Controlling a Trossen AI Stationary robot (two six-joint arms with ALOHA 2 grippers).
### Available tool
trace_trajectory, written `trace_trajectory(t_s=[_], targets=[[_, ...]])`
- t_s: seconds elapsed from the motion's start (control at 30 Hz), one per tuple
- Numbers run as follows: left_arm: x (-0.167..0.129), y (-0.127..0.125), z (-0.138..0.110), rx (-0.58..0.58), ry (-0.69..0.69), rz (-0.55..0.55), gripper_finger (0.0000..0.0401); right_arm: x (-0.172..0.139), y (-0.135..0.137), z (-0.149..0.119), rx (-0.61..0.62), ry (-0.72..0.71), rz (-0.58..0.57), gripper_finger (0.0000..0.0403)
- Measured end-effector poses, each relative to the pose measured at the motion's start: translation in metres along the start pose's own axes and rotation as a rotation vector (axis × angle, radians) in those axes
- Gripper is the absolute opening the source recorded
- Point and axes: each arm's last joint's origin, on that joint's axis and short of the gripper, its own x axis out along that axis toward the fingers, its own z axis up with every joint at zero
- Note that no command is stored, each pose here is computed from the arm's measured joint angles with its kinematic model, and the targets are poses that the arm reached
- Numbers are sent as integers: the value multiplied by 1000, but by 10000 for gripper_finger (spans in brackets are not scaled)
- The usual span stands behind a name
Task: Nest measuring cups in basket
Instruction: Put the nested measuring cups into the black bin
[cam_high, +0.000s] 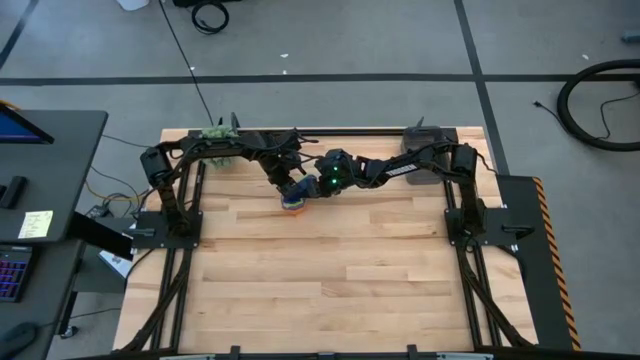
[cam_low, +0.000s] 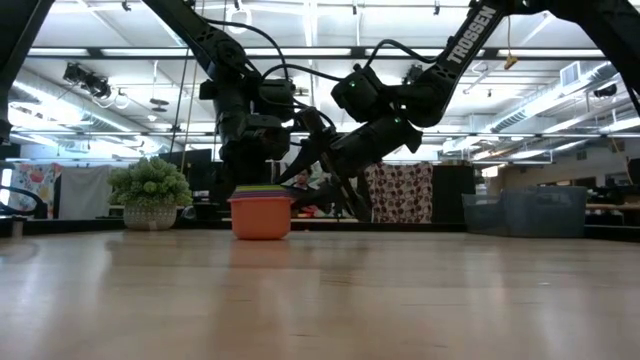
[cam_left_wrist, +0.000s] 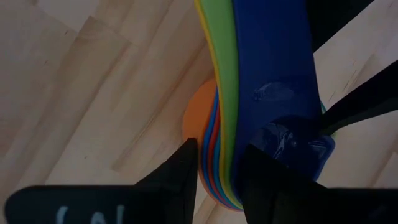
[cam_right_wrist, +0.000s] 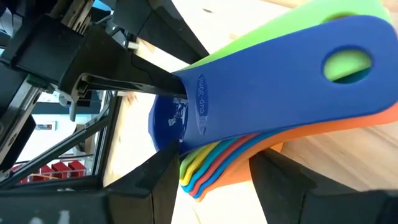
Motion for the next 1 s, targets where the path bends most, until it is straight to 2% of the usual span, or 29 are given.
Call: trace_trajectory(t_s=[0.73,1.0], targets=[[0,-1,0,0,2,-18,95,0,1,0,-2,4,9,189],[-2,-1,1,4,-11,21,99,-3,-3,5,5,-1,-8,189]])
